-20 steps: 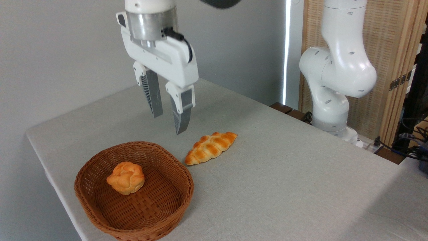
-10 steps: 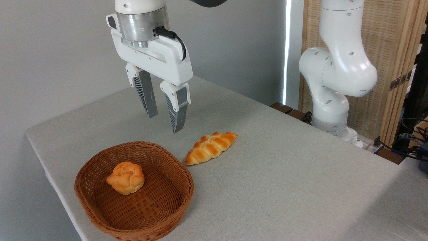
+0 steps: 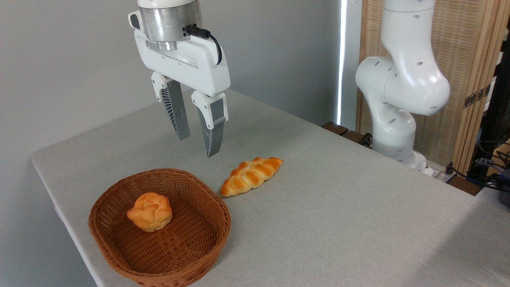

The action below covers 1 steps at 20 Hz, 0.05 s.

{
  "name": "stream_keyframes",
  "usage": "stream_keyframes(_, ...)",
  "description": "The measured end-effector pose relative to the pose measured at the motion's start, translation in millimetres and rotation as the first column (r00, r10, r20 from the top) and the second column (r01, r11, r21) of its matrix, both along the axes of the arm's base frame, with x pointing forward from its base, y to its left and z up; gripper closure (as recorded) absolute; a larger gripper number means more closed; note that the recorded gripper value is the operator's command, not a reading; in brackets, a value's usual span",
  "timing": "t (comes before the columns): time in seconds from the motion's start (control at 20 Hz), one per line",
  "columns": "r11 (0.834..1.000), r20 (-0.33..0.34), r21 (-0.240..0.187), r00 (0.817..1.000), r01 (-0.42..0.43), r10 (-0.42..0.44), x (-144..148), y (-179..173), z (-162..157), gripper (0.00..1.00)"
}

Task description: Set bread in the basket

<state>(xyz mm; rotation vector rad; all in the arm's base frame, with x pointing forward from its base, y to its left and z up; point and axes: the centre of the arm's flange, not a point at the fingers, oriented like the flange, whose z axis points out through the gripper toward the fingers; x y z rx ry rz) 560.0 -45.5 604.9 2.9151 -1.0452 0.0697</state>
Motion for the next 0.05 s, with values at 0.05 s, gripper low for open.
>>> stream_keyframes(0.05, 1.000, 0.000, 0.000, 1.000, 0.000, 0.000, 0.0, 0.3, 0.1, 0.00)
